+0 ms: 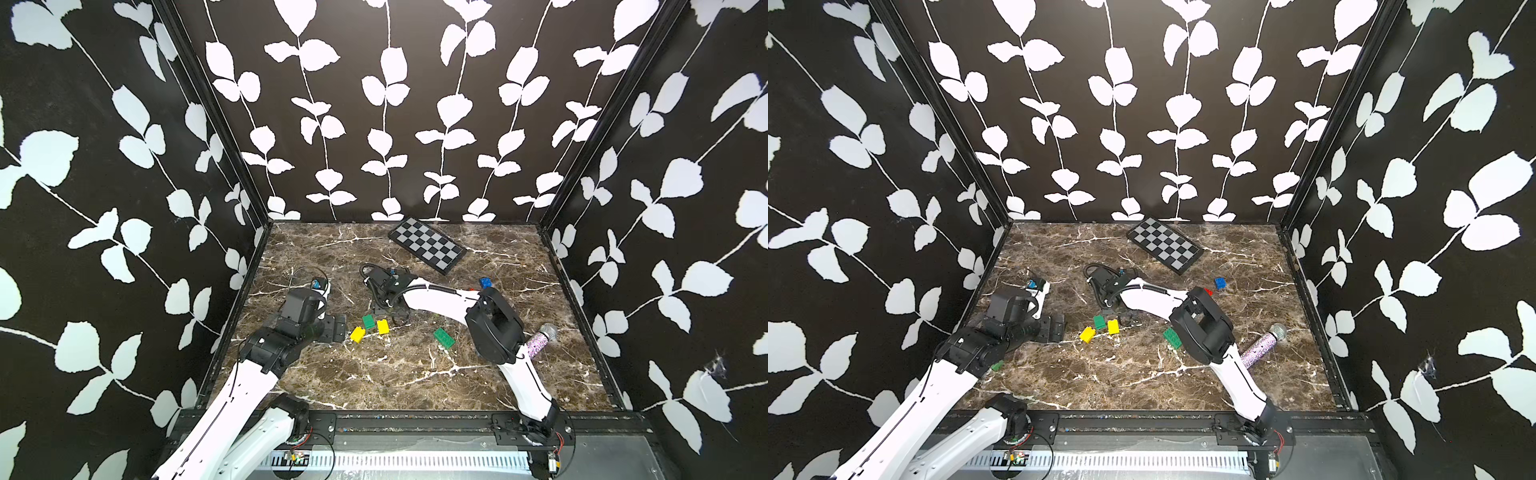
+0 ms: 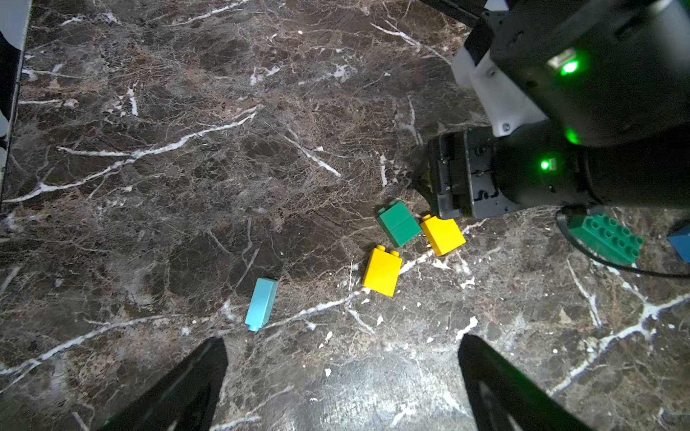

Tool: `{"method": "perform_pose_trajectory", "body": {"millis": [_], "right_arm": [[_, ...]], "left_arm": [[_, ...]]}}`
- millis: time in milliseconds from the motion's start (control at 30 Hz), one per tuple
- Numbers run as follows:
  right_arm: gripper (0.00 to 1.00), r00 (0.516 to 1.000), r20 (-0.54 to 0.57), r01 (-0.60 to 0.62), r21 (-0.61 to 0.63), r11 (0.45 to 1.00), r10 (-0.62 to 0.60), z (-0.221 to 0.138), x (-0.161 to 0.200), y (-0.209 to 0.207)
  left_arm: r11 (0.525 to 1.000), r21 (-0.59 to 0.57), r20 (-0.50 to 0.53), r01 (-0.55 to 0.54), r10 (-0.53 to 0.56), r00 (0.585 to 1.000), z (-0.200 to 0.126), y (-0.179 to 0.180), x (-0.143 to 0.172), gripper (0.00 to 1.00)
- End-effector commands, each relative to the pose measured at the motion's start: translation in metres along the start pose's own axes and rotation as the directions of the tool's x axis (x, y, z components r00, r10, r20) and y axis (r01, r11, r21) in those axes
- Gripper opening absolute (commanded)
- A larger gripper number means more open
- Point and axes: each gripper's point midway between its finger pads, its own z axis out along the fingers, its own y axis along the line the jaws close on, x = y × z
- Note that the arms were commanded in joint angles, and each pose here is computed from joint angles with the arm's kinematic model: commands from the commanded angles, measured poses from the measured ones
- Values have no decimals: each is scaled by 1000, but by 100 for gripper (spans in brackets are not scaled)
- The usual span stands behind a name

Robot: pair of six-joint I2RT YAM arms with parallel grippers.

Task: Assemble the letter h with lego
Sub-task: Place the lego brick at the center of the board, then pick up the lego brick from the center of the board.

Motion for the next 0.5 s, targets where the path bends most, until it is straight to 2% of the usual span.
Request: {"method": "perform_pose_trajectory", "body": {"millis": [0, 100, 233, 333, 467], "right_arm": [[79, 993, 114, 3, -99, 995, 8, -51, -34, 0], [80, 981, 193, -8, -91, 996, 26, -85, -55, -34], [78, 960, 208, -177, -68, 982, 187, -102, -70, -124], [77, 948, 114, -303, 31, 952, 298, -85, -52, -198], [71, 934, 7, -355, 104, 929, 356, -64, -38, -243]], "left_arm": [[999, -34, -34, -4, 3, 999, 2, 6, 7, 99], [999, -50, -44, -3, 1, 999, 4, 8, 8, 99], [998, -68, -42, -1, -1, 999, 5, 11, 9, 99], [998, -68, -46, -3, -1, 999, 6, 11, 9, 99], [999, -46, -62, -6, 3, 998, 9, 7, 11, 99]]}}
